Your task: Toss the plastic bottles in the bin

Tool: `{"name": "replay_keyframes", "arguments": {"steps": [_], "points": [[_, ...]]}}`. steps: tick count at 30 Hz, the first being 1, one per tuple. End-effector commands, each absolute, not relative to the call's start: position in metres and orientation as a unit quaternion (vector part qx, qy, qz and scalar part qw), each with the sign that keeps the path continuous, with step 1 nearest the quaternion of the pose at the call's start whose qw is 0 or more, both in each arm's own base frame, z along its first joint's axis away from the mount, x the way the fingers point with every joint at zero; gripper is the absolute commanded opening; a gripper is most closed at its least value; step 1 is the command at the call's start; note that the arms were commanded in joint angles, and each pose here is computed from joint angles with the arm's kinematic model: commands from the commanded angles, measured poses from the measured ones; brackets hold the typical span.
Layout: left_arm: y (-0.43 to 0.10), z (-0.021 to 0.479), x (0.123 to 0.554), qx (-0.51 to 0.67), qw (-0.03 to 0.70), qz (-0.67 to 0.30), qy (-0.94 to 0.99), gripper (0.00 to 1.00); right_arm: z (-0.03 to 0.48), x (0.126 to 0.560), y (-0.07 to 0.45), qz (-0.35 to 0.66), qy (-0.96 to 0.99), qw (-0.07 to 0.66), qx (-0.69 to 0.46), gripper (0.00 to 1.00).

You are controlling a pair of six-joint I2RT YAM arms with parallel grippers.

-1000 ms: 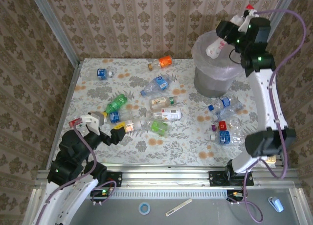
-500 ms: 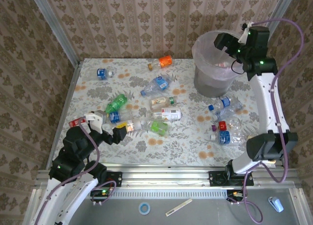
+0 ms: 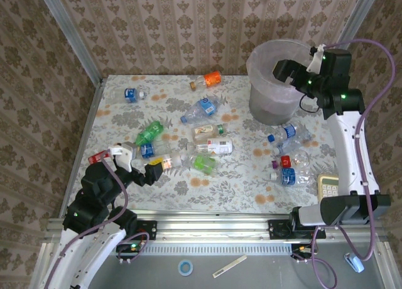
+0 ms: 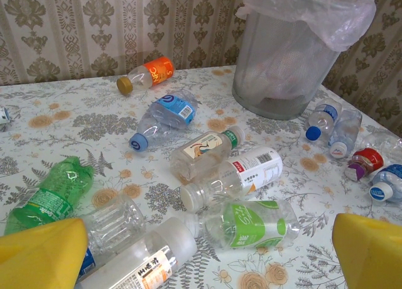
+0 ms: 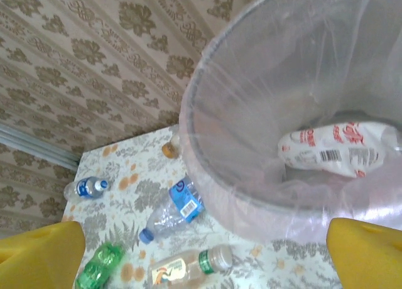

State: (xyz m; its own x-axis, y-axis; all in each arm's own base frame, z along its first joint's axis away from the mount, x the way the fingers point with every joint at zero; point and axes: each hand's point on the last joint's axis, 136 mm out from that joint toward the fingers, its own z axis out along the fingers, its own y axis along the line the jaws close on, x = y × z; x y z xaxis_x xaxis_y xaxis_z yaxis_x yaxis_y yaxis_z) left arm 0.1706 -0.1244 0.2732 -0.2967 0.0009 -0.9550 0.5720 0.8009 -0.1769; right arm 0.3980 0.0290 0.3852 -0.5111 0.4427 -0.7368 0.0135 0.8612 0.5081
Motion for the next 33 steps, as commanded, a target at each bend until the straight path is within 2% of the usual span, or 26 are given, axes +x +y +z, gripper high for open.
{"name": "replay_keyframes", "arguments": {"steps": [1, 7, 17, 24, 33], "points": [[-0.122, 0.282, 0.170, 0.190, 0.573, -0.248, 0.758, 1.00, 0.389, 0.371, 0.036, 0.240, 0.841, 0.468, 0.127, 1.00], [-0.121, 0.284, 0.169, 0.189, 0.576, -0.248, 0.755, 1.00, 0.364, 0.342, 0.041, 0.247, 0.853, 0.441, 0.131, 1.00], [-0.122, 0.283, 0.169, 0.191, 0.576, -0.250, 0.754, 1.00, 0.280, 0.293, 0.036, 0.216, 0.892, 0.359, 0.171, 1.00], [-0.121, 0.283, 0.169, 0.190, 0.576, -0.249, 0.755, 1.00, 0.214, 0.269, 0.011, 0.153, 0.916, 0.281, 0.243, 1.00], [-0.120, 0.282, 0.169, 0.189, 0.575, -0.244, 0.758, 1.00, 0.151, 0.260, -0.016, 0.159, 0.895, 0.237, 0.343, 0.99]]}}
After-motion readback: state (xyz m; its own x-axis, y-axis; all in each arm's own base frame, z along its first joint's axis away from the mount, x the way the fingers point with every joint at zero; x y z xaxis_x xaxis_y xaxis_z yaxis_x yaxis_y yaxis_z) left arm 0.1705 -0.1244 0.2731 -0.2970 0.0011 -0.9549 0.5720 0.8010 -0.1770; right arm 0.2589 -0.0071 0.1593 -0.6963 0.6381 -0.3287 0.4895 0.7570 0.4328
